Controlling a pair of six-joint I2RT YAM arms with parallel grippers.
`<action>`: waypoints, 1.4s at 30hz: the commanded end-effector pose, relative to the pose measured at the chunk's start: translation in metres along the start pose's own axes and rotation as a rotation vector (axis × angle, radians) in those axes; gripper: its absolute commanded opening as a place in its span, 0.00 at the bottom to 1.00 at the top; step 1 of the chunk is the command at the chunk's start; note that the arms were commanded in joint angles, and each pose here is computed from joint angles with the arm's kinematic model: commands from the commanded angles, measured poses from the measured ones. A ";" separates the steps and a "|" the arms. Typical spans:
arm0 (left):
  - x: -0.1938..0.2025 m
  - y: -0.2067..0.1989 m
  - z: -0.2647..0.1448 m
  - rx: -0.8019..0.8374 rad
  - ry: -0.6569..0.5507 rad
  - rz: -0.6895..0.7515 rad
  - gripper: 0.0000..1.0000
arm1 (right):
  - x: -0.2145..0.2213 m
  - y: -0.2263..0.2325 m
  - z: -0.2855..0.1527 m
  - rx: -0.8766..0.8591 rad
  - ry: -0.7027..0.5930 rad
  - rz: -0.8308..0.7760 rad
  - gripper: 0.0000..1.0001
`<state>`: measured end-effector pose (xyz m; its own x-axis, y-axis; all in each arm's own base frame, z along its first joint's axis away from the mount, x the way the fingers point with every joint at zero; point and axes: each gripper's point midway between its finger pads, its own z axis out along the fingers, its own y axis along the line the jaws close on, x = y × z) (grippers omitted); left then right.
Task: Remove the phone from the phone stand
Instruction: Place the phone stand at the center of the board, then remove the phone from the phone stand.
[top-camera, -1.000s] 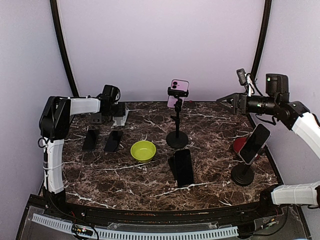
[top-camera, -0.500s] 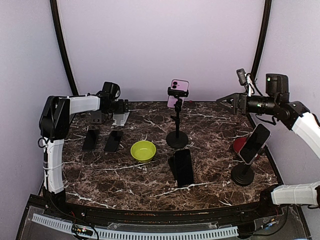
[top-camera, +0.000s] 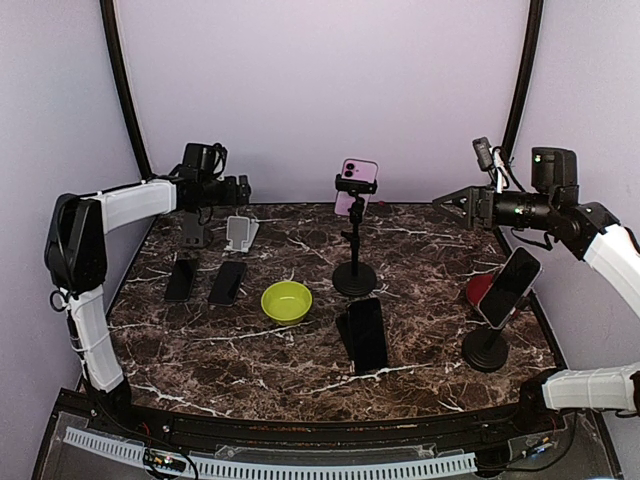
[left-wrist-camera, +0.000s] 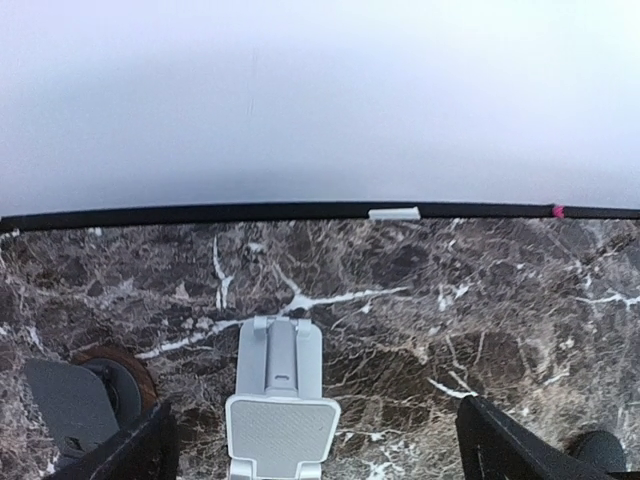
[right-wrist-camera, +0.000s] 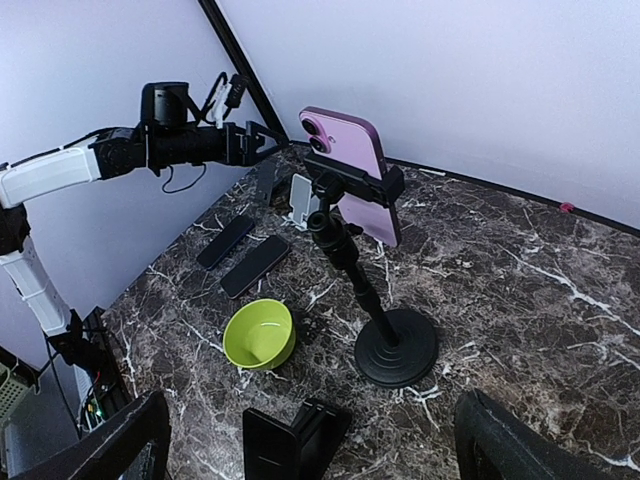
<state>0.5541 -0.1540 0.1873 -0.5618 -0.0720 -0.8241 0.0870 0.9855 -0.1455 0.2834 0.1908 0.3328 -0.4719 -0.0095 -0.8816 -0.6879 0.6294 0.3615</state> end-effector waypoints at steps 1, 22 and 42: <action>-0.036 -0.012 -0.043 0.051 -0.118 0.025 0.99 | -0.011 0.009 -0.001 -0.032 -0.034 -0.027 0.99; 0.021 -0.084 -0.139 0.193 -0.146 0.208 0.99 | -0.009 0.024 0.006 0.003 0.022 -0.028 0.99; 0.177 -0.223 -0.225 0.965 0.018 0.189 0.92 | 0.008 0.030 0.013 -0.047 0.082 -0.059 0.99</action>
<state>0.2726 -0.3253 0.1813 -0.4948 0.1499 -0.8560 0.7592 0.5539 -0.3418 0.2691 0.2150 0.3265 -0.4993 -0.1025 -0.8603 -0.7121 0.6142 0.3401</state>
